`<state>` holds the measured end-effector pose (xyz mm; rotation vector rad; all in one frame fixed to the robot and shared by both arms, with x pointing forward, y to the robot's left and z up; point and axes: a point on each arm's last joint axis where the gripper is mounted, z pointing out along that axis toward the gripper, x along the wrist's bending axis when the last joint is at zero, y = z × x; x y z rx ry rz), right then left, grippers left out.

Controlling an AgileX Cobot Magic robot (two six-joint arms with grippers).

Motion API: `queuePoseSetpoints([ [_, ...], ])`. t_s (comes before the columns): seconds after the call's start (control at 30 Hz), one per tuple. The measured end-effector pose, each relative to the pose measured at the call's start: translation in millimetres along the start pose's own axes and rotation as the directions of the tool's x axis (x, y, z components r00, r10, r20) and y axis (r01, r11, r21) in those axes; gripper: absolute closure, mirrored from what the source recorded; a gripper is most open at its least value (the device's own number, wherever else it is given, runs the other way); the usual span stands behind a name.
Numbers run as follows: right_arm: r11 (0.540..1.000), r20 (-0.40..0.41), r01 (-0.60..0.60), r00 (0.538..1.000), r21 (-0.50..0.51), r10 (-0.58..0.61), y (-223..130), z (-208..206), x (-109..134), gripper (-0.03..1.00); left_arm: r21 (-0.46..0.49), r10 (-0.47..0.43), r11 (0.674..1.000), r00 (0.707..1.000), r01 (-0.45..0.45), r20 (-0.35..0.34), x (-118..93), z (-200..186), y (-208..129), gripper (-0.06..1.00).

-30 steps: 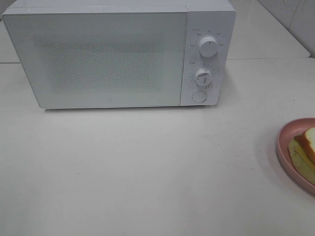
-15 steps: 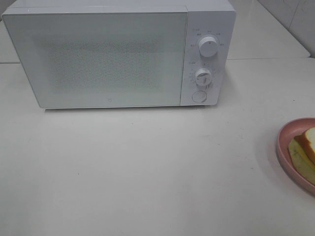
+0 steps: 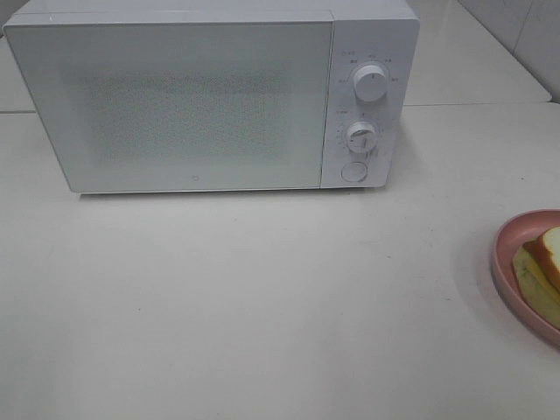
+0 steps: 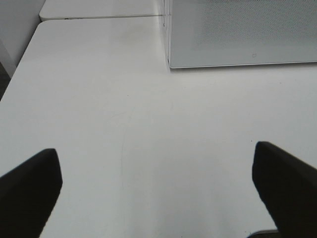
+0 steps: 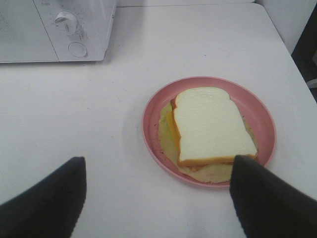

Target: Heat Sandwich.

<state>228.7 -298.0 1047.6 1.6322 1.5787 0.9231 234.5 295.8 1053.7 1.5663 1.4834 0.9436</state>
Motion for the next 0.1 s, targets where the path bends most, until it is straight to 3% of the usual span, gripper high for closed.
queuePoseSetpoints([
  [0.1, 1.0, 0.0, 0.0, 1.0, 0.0, 0.0, 0.0, 0.0, 0.0, 0.2, 0.0, 0.0, 1.0, 1.0, 0.0, 0.0, 0.0, 0.0, 0.0, -0.05],
])
